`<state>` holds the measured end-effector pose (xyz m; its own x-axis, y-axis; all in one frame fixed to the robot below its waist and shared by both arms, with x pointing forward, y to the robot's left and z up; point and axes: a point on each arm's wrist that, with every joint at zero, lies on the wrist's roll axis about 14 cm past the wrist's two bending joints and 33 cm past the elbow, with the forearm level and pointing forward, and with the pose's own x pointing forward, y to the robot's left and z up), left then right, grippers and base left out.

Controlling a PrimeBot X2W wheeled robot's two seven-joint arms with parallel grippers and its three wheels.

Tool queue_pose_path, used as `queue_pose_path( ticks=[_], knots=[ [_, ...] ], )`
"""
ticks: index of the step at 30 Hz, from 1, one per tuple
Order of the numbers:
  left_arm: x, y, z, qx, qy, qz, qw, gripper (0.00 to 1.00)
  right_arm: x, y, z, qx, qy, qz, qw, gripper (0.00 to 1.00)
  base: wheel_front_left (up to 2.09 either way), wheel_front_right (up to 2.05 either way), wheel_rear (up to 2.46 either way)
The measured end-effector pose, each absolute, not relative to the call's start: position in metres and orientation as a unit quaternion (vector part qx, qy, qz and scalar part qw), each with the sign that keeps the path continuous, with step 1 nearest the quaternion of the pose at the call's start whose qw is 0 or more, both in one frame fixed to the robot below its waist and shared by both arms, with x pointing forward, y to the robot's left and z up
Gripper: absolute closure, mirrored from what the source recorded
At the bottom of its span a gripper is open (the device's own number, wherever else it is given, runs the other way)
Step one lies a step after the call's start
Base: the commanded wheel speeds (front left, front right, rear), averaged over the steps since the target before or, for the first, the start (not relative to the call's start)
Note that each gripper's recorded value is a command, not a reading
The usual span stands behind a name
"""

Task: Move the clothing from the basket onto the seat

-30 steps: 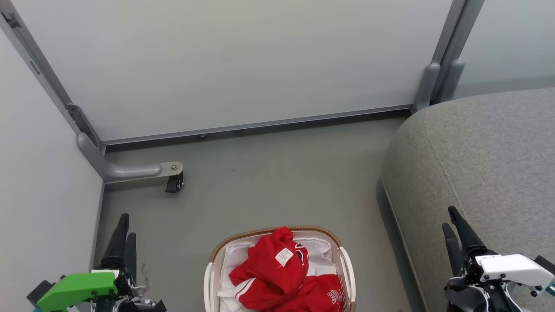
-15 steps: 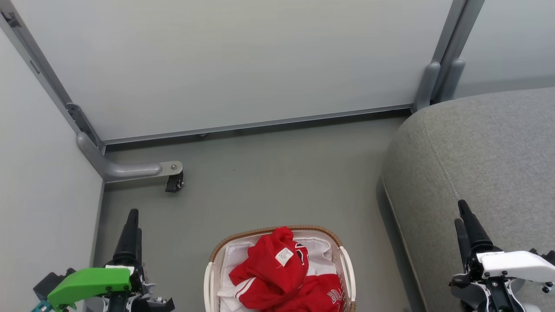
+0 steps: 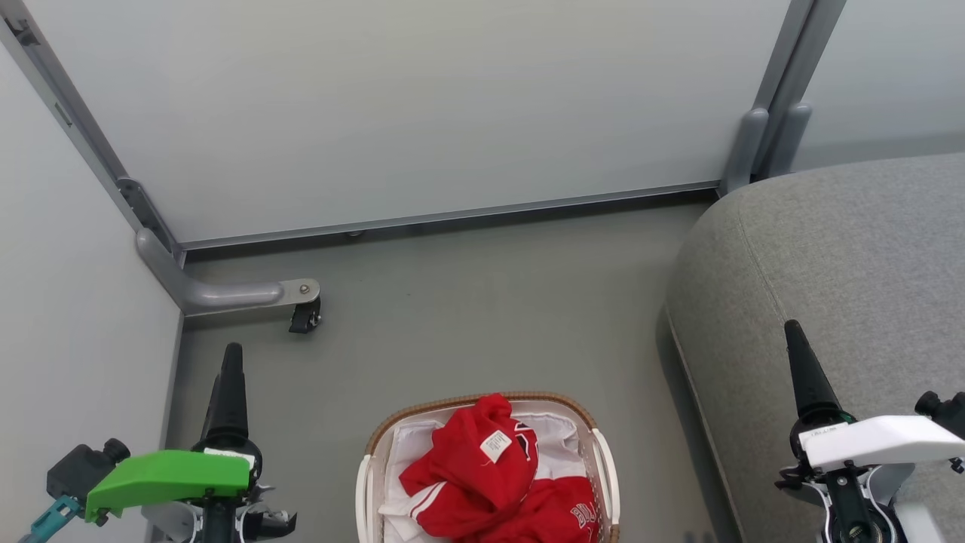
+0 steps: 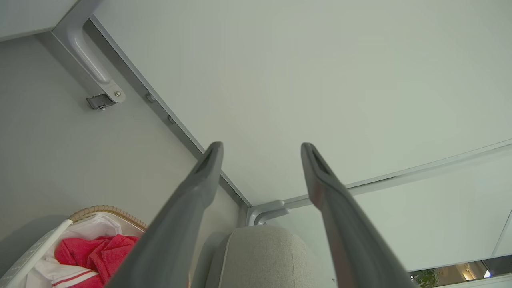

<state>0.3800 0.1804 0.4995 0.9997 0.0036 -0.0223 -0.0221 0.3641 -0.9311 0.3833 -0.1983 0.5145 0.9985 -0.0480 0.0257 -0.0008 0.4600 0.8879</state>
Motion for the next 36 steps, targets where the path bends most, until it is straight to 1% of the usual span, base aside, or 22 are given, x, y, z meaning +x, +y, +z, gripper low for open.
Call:
queue_pose_path(
  ticks=[5, 8, 13, 23, 36],
  knots=[
    [0.380, 0.177, 0.502, -0.516, 0.007, 0.004, 0.856, 0.00, 0.382, -0.194, 0.517, 0.467, -0.025, -0.006, 0.884, 0.00, 0.00, 0.00, 0.00],
    [0.379, 0.175, 0.503, -0.485, 0.009, 0.001, 0.874, 0.00, 0.382, -0.193, 0.518, 0.442, -0.026, -0.005, 0.896, 0.00, 0.00, 0.00, 0.00],
    [0.375, 0.172, 0.497, -0.444, 0.017, 0.003, 0.896, 0.00, 0.381, -0.190, 0.518, 0.403, -0.027, -0.001, 0.915, 0.00, 0.00, 0.00, 0.00],
    [0.366, 0.174, 0.482, -0.385, 0.031, 0.015, 0.922, 0.00, 0.377, -0.186, 0.509, 0.334, -0.015, 0.001, 0.942, 0.00, 0.00, 0.00, 0.00],
    [0.362, 0.171, 0.475, -0.314, 0.035, 0.011, 0.949, 0.00, 0.376, -0.178, 0.508, 0.263, -0.018, 0.014, 0.965, 0.00, 0.00, 0.00, 0.00]
  ],
)
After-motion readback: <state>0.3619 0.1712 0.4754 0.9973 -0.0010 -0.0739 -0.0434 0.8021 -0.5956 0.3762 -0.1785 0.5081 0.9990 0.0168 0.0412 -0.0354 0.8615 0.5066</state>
